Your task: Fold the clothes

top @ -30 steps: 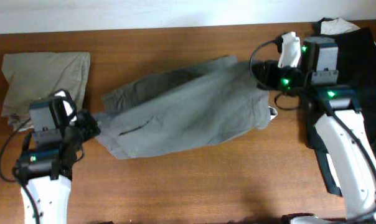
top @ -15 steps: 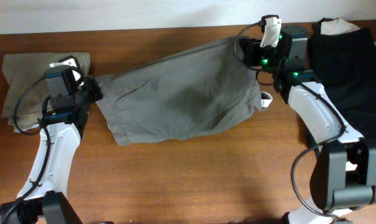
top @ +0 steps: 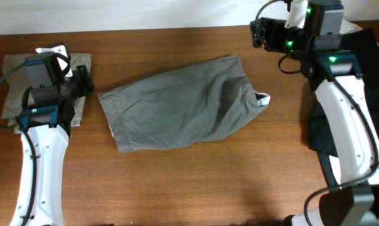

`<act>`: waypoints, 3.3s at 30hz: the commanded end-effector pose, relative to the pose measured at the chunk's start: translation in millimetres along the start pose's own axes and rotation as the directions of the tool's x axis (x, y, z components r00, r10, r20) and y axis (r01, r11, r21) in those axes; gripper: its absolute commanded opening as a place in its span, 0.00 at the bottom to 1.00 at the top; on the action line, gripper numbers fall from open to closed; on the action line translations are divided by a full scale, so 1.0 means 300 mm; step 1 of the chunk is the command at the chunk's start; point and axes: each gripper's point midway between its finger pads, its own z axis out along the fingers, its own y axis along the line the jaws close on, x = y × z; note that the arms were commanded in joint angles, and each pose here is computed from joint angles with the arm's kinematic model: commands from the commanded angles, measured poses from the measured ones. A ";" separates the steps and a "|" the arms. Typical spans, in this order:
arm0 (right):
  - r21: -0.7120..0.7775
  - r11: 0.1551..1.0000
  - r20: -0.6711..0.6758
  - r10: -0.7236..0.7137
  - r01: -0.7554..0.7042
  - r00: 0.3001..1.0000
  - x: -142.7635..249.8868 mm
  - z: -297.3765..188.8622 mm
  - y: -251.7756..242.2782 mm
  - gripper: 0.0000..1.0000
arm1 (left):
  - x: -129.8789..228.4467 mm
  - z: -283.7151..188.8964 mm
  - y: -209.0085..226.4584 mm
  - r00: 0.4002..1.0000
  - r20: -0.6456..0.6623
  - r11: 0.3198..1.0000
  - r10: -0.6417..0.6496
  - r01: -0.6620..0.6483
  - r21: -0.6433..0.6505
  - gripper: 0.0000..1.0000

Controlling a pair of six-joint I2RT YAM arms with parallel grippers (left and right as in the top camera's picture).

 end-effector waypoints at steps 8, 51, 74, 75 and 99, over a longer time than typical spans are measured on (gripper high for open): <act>0.127 0.982 -0.463 -0.064 0.138 0.884 0.539 0.385 -0.069 0.04 | 0.476 0.217 -0.151 0.919 -0.369 0.990 0.137 -0.115 0.080 0.01; 0.393 0.910 -0.439 0.315 -0.135 0.841 0.750 -0.076 -0.151 0.55 | 0.580 0.350 -0.319 0.863 -0.352 0.932 0.362 -0.336 0.134 0.01; 0.052 0.972 -0.288 0.233 -0.228 0.929 0.683 0.450 -0.219 0.04 | 0.606 0.362 -0.320 0.855 -0.372 0.933 0.361 -0.331 0.144 0.01; 0.033 0.976 -0.248 0.218 -0.217 0.944 0.647 0.460 -0.215 0.04 | 0.614 0.363 -0.318 0.851 -0.379 0.932 0.362 -0.332 0.145 0.01; 0.132 0.975 0.012 0.177 -0.177 0.984 0.271 0.252 -0.427 0.99 | 0.807 0.476 -0.288 0.781 -0.501 0.926 0.372 -0.346 0.150 0.00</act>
